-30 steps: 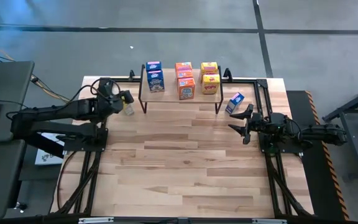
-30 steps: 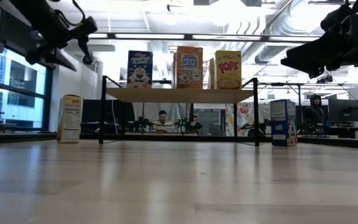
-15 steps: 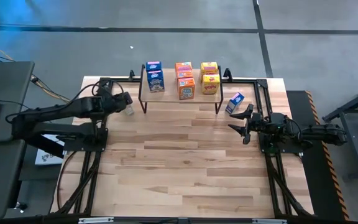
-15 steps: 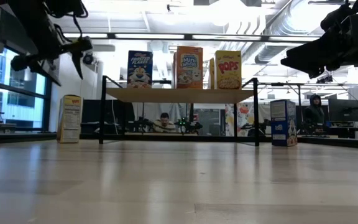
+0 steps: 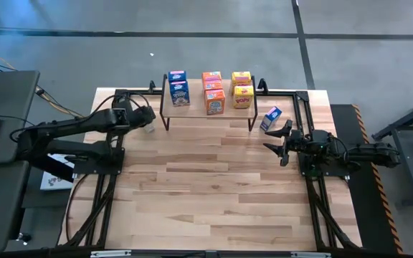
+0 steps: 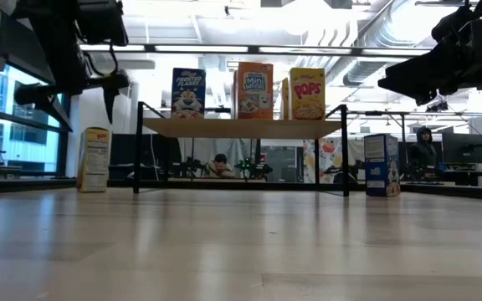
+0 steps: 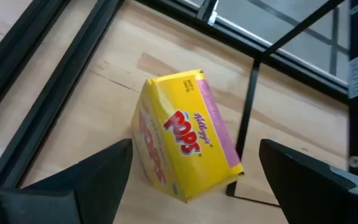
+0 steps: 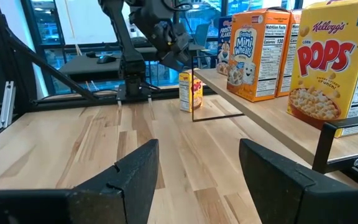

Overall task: Stack cereal on shelf
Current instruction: Put the yellow cereal box aligned with the other yellow cereal boxes on the shelf

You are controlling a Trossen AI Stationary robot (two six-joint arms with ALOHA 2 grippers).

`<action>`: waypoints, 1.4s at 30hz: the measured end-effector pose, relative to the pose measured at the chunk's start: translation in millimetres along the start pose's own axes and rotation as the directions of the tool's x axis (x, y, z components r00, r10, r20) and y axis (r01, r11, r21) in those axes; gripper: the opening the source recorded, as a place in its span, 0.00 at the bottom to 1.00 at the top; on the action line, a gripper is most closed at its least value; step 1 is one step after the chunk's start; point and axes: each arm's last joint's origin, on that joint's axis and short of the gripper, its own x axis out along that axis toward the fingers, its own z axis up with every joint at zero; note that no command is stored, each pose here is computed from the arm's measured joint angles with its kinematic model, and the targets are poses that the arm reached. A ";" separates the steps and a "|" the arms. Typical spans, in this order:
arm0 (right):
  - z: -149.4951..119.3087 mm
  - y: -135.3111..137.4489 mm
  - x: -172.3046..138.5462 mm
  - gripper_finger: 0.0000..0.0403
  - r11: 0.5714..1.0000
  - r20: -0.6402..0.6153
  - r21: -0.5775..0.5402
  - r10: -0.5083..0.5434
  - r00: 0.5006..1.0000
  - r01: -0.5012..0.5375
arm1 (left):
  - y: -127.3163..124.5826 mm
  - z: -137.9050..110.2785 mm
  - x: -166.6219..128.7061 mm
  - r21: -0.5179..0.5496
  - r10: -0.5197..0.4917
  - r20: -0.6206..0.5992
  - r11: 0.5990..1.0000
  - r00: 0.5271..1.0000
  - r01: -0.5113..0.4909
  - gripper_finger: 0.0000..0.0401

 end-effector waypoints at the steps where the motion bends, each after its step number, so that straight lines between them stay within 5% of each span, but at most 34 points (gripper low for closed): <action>1: 0.0 0.0 0.0 0.54 1.000 0.000 0.000 0.000 1.000 0.000 | -0.4 -0.2 1.5 0.001 0.009 -0.001 1.000 1.000 -0.009 0.86; 17: 0.0 0.1 0.0 0.54 1.000 0.000 0.000 0.003 1.000 -0.003 | -8.0 -1.1 21.7 -0.012 0.090 -0.021 0.996 0.996 -0.090 0.85; 42: 0.0 0.0 0.0 0.54 1.000 0.000 0.000 -0.001 1.000 0.001 | -8.1 1.5 24.4 0.041 0.089 -0.067 0.995 0.994 -0.086 0.47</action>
